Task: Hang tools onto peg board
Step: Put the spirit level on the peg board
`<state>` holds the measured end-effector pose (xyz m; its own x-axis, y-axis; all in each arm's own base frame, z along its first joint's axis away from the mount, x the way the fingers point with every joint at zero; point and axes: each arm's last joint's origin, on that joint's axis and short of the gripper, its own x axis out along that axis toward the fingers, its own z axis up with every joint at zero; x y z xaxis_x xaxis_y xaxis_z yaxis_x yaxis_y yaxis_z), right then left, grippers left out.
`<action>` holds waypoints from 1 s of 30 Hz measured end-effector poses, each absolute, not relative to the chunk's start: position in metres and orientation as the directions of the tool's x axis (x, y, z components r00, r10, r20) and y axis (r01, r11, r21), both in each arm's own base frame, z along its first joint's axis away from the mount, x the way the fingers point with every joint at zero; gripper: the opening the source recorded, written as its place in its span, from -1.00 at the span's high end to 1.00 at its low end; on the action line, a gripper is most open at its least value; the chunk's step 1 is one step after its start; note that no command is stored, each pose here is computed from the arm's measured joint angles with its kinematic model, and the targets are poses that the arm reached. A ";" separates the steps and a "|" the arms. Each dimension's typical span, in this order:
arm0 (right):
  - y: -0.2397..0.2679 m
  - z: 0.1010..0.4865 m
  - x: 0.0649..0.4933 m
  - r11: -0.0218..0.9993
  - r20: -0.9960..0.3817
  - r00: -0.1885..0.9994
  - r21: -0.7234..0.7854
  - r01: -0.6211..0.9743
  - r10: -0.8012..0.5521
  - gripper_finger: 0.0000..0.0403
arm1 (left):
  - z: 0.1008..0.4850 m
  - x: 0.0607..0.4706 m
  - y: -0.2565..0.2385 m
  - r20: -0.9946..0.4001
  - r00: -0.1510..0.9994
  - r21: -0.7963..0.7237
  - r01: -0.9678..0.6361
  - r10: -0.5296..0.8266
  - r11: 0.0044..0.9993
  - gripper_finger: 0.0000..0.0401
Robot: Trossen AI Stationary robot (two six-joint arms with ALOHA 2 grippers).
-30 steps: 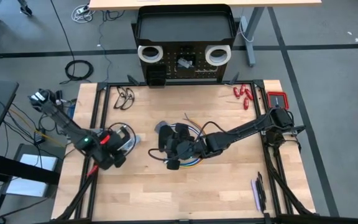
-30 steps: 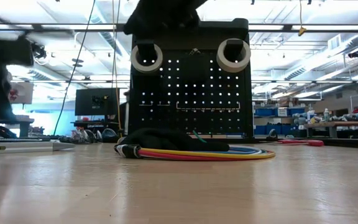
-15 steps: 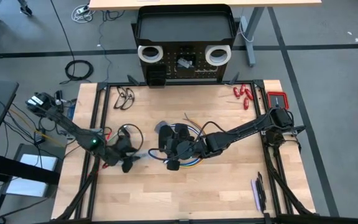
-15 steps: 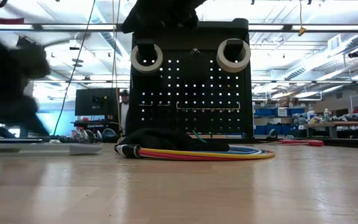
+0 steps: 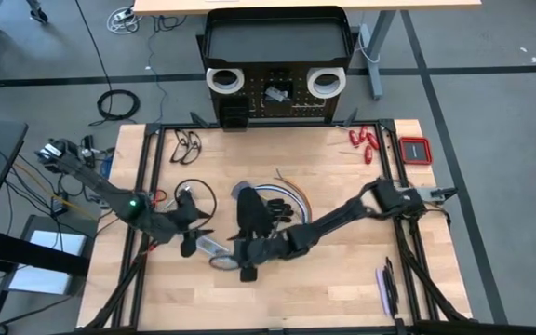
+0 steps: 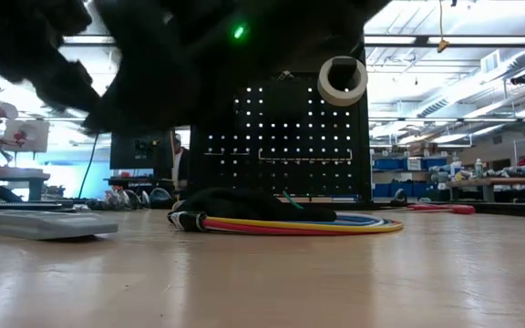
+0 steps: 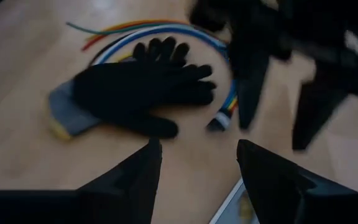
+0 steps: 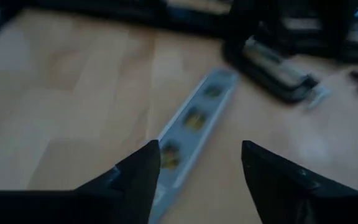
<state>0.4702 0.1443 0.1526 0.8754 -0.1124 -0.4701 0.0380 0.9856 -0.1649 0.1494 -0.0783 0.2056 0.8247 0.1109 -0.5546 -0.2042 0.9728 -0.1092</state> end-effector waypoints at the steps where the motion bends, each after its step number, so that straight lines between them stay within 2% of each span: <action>1: 0.149 0.147 0.475 0.984 -0.481 0.868 -0.171 0.042 -0.120 -0.23 | 0.211 0.147 -0.077 -0.577 0.808 -0.093 -0.213 0.122 0.973 -0.09; 8: 0.173 0.124 0.506 0.980 -0.500 0.844 -0.134 0.148 -0.195 -0.56 | 0.230 0.140 -0.073 -0.642 0.752 -0.055 -0.239 0.149 0.970 -0.09; 13: 0.167 0.097 0.514 0.962 -0.527 0.815 -0.012 0.274 -0.239 -0.60 | 0.217 0.141 -0.075 -0.640 0.757 -0.088 -0.238 0.129 0.967 -0.09; 19: 0.160 0.084 0.511 0.949 -0.593 0.760 -0.026 0.313 -0.267 -0.45 | 0.191 0.141 -0.080 -0.592 0.802 -0.156 -0.212 0.080 0.965 -0.09; 22: 0.154 0.082 0.509 0.946 -0.631 0.723 -0.055 0.319 -0.281 -0.24 | 0.180 0.142 -0.084 -0.524 0.851 -0.220 -0.177 0.037 0.959 -0.09; 25: 0.148 0.077 0.510 0.954 -0.660 0.708 -0.047 0.297 -0.253 0.02 | 0.170 0.141 -0.086 -0.477 0.879 -0.217 -0.116 -0.002 0.969 -0.09; 30: 0.141 0.089 0.511 0.963 -0.689 0.706 0.041 0.268 -0.167 0.05 | 0.181 0.141 -0.093 -0.419 0.908 -0.150 -0.076 0.006 0.986 -0.09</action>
<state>0.5111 0.1411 0.0886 0.7055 -0.1668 -0.6888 0.2675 0.9627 0.0409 0.1412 -0.0925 0.1807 0.9079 0.0064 -0.4192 -0.0762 0.9857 -0.1501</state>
